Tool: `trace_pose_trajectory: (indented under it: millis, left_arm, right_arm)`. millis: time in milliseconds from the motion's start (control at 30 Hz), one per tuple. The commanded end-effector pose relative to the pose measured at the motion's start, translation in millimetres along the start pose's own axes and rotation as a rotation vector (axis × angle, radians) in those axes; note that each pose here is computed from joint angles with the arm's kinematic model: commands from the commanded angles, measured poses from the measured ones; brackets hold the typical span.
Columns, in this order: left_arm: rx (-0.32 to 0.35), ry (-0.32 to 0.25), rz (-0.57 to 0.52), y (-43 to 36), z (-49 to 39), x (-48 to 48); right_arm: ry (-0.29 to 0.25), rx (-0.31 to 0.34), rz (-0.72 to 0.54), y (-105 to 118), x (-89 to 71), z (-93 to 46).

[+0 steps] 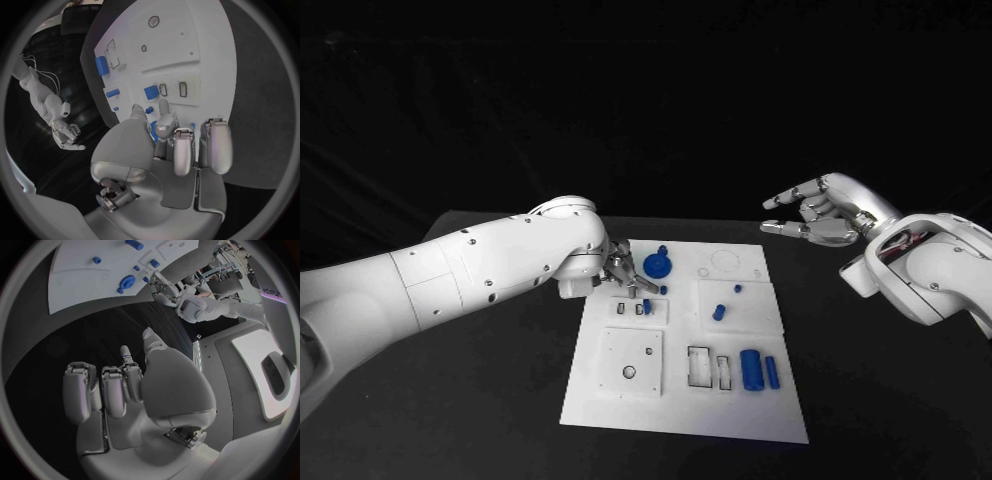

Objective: Assemble the parts on the task board

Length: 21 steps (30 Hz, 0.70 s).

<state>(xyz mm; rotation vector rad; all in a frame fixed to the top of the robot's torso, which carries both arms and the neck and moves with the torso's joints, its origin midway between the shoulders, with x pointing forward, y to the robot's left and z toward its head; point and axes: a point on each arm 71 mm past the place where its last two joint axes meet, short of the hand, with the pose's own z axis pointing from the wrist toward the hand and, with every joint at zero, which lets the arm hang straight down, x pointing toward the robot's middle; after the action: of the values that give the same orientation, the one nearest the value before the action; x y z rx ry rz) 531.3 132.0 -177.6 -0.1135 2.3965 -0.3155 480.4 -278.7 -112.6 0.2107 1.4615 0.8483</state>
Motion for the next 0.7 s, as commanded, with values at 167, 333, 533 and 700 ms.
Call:
trace_pose_trajectory:
  millis: [167,333,533,700]
  left_arm:
    - [-0.021,0.041,0.062,-3.9,3.8,3.8]
    - [-0.024,0.047,0.069,-6.1,6.2,4.9]
    - [-0.023,0.05,0.07,-8.0,8.0,6.0]
    - [-0.023,0.054,0.071,-9.4,9.4,6.9]
  right_arm:
    - [0.023,0.007,0.001,-0.2,2.7,1.5]
    - [0.027,0.007,0.002,-0.2,3.8,2.6]
    - [0.032,0.007,0.003,0.1,5.0,3.6]
    - [0.036,0.008,0.004,0.4,5.9,4.1]
